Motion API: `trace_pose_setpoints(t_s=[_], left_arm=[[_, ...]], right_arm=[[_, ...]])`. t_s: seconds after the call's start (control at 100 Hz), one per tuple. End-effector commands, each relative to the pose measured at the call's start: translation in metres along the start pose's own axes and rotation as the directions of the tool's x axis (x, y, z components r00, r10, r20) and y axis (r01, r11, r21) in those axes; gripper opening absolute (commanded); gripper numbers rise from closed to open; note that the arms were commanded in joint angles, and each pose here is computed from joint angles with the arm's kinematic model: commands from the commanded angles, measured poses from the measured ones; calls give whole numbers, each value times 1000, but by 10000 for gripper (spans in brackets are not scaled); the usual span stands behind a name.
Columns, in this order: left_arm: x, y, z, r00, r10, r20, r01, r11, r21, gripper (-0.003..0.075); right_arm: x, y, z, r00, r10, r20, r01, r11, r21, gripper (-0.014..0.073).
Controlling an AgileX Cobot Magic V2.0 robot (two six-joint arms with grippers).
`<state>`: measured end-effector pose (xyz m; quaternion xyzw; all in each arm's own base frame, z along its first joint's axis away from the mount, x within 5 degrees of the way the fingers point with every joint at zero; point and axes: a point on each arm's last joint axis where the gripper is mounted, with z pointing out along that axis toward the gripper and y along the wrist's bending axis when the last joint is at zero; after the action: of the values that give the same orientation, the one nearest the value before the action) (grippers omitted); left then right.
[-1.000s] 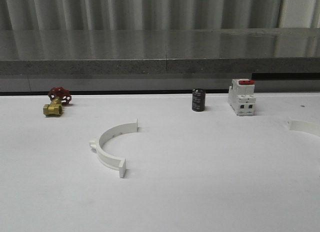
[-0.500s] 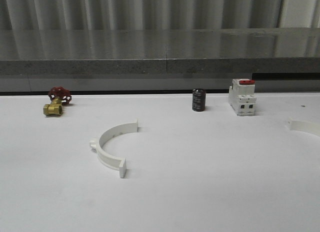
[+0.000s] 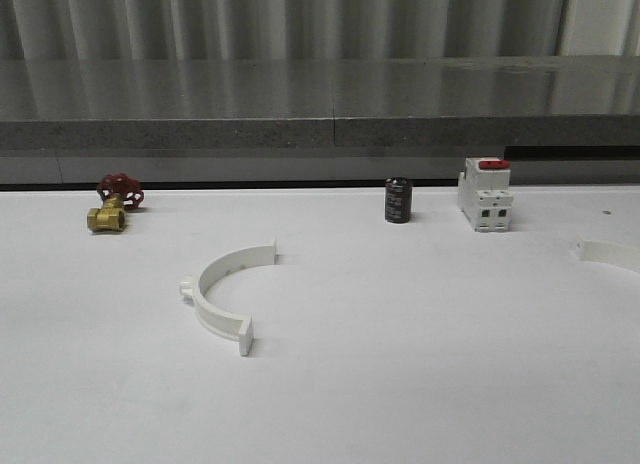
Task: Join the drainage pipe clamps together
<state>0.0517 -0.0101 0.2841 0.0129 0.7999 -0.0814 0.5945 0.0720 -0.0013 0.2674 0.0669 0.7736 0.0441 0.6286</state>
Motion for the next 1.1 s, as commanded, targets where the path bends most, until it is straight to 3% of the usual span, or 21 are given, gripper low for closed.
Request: trace_pose_setpoints(t_s=[0.0,0.22,0.49,0.6,0.74,0.85,0.91,1.09], left_arm=[[-14,-2,-3,996,-15,93,14,1000,11,-20],[-14,-2,-3,996,-15,93,14,1000,11,-20],[-14,-2,-3,996,-15,93,14,1000,11,-20],[-14,-2,-3,996,-15,93,14,1000,11,-20],[-14,-2,-3,996,-15,93,14,1000,11,-20],[-14,-2,-3,996,-15,93,14,1000,11,-20],[-14,-2,-3,996,-15,93,14,1000,11,-20],[-14,-2,-3,996,-15,93,14,1000,11,-20]], right_arm=[[-29,4,12,998,-2,-55,2,1000,15,-69],[-62,9,56,967,4,-254,8,999,48,-69],[-54,8,93,918,13,-397,16,997,70,-55],[-46,7,100,889,18,-458,21,997,80,78],[-41,6,105,868,21,-496,25,996,86,418],[-38,6,108,862,27,-506,21,996,89,603],[-39,6,108,867,38,-498,10,996,93,640],[-41,6,117,889,67,-453,-24,995,100,633]])
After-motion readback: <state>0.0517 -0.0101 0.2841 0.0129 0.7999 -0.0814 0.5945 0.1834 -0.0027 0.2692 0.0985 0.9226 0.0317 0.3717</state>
